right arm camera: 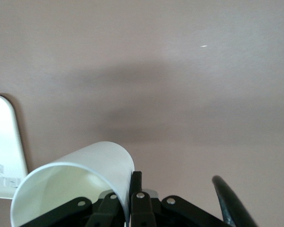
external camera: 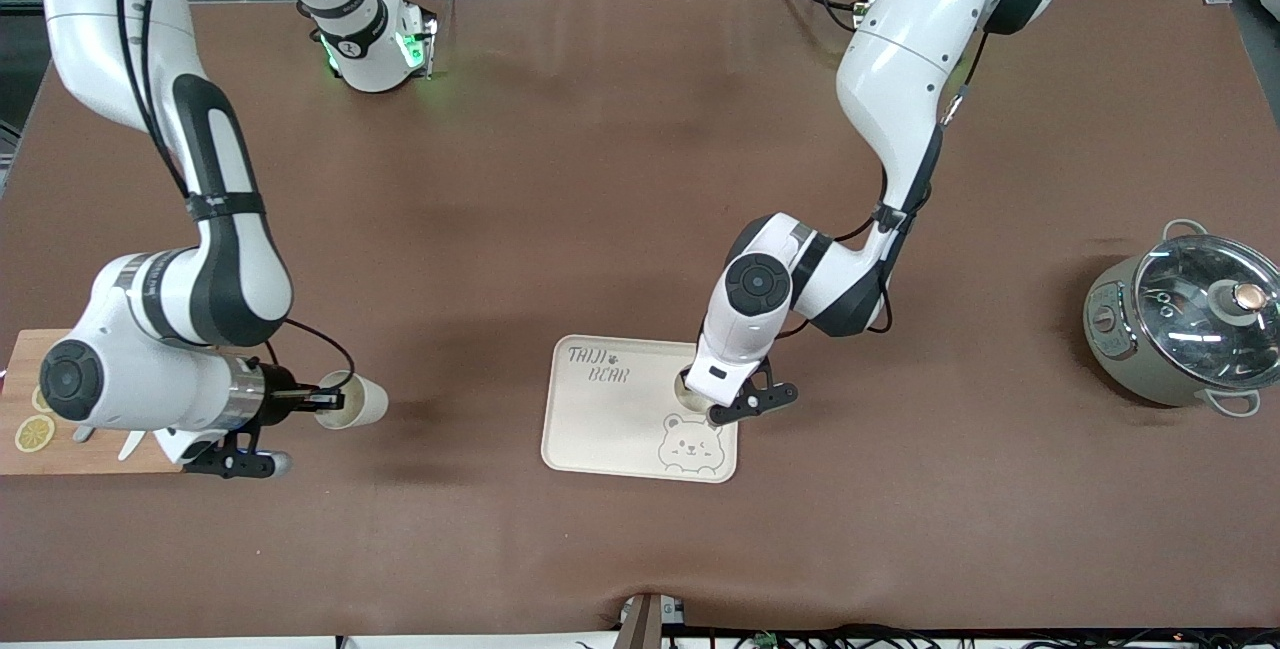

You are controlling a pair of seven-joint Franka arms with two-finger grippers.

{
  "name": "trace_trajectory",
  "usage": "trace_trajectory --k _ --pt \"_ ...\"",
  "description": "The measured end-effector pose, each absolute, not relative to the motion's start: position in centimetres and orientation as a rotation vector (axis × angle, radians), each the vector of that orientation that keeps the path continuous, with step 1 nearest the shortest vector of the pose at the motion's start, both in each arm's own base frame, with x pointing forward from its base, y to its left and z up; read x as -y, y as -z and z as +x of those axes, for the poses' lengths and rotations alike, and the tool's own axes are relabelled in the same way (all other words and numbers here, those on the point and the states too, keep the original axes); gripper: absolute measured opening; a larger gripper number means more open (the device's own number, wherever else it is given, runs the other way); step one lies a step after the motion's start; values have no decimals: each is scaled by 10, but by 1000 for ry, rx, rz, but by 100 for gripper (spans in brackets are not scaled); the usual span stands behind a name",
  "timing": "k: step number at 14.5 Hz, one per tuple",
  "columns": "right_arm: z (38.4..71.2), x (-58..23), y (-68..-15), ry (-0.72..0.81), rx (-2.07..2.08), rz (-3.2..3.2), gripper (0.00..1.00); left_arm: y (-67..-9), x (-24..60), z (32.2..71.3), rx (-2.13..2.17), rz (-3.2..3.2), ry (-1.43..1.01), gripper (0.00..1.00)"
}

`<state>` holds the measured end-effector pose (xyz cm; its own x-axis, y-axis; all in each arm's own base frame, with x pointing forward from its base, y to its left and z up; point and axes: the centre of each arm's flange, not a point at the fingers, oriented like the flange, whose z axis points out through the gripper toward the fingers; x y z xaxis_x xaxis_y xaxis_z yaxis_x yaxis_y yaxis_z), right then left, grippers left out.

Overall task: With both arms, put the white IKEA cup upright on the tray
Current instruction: 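Lower the cup onto the tray while the right gripper carries its cup, then open the left gripper and withdraw while the right gripper lowers its cup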

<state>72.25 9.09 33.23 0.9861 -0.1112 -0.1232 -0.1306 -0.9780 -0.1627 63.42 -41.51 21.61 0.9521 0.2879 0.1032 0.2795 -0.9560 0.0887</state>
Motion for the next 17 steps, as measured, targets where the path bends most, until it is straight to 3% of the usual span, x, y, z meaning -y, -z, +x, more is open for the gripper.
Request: trace_trajectory --k 3,12,17 --pt "716 -146 -338 -179 -303 -2960 4 -216 415 634 -437 3034 -181 9" --pt "694 -280 -334 -66 -599 -2902 4 -230 426 631 -373 3081 -222 96" --pt "684 -324 -308 -21 -698 -2866 4 -277 417 631 -404 3123 -183 100"
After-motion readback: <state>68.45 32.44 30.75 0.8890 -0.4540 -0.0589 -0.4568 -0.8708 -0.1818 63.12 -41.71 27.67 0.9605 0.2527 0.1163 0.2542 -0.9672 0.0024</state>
